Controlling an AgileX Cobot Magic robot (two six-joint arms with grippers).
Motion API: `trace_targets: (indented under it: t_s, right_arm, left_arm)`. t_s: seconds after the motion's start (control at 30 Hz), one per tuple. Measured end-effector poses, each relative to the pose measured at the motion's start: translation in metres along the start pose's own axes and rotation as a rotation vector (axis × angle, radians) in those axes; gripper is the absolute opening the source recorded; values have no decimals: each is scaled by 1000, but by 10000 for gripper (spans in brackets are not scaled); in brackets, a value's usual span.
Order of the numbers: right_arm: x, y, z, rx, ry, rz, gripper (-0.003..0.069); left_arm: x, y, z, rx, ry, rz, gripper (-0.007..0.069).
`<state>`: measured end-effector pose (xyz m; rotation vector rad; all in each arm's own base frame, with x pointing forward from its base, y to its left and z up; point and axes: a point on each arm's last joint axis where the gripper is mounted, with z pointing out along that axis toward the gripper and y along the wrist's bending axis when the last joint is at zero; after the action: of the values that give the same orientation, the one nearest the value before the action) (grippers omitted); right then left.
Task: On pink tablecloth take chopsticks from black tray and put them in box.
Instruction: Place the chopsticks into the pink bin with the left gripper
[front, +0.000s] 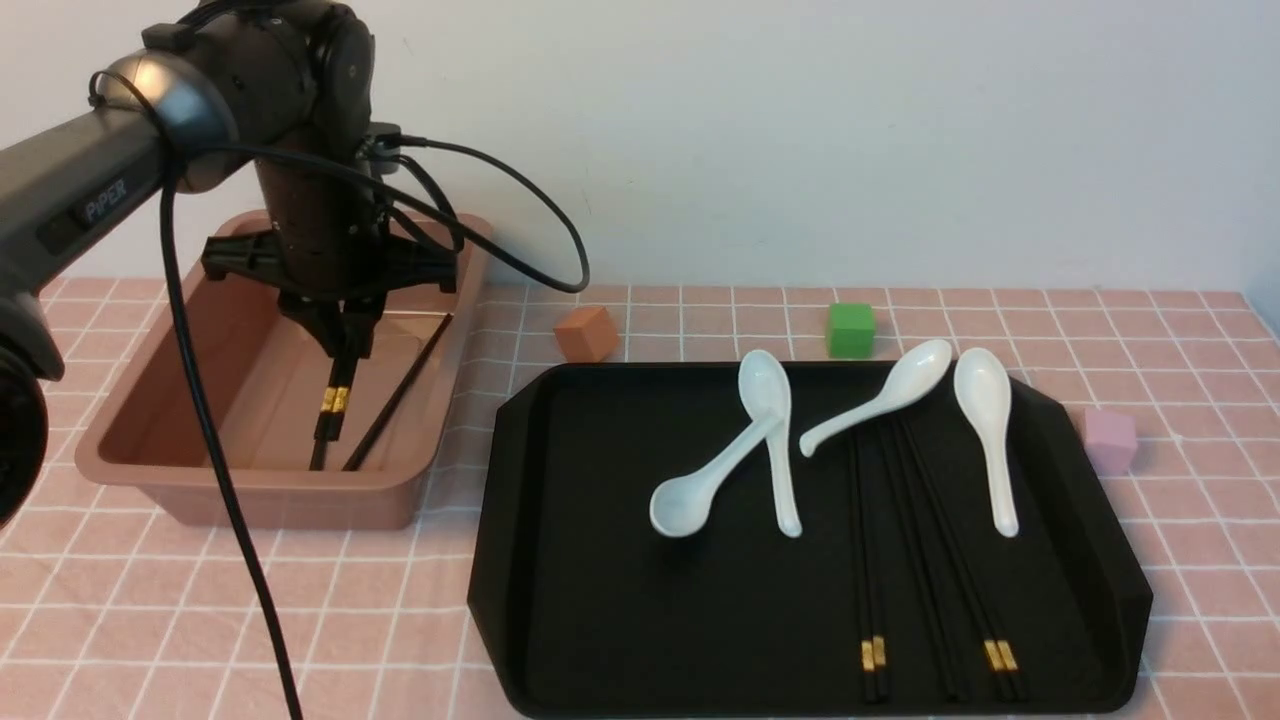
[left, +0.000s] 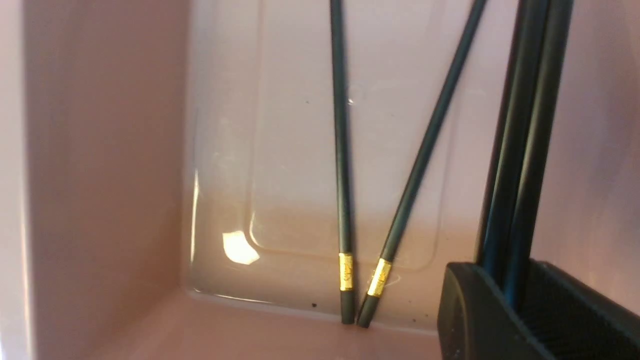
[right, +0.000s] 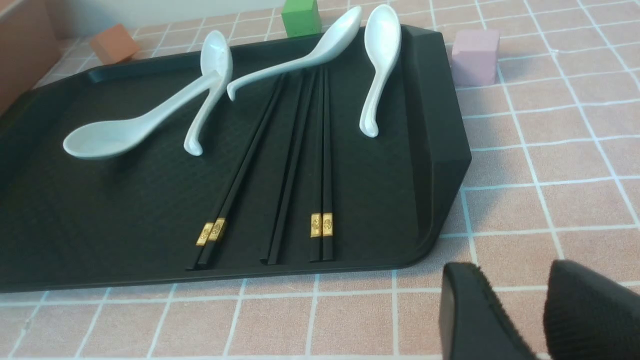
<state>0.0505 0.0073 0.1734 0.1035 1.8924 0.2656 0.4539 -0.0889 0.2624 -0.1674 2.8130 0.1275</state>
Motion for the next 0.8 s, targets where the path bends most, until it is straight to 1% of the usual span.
trace_targets:
  t_s: [0.13,0.23,0.4,0.43,0.47,0.57,0.7,0.73,0.8]
  right_arm:
    - [0,0,0,0,0,0,240]
    - [0,0,0,0,0,0,240]
    - [0,0,0,0,0,0,240]
    - [0,0,0,0,0,0,240]
    - [0,0,0,0,0,0,240]
    - [0,0,0,0,0,0,240]
    - [0,0,0,0,0,0,240]
    - [0,0,0,0,0,0,240]
    - [0,0,0,0,0,0,240]
  left_arm:
    - [0,0,0,-3,-1,4,111]
    - [0,1,0,-11,-4,9,128]
    - [-1,3,0,-15,-5,8,217]
    - [-1,3,0,-15,-5,7,221]
    - [-1,4,0,-15,-5,6,249]
    - [-1,4,0,-9,-4,4,275]
    - [0,3,-17,49,-17,-20,283]
    - [1,3,-33,92,-36,-35,270]
    - [5,6,-63,143,-80,-50,227]
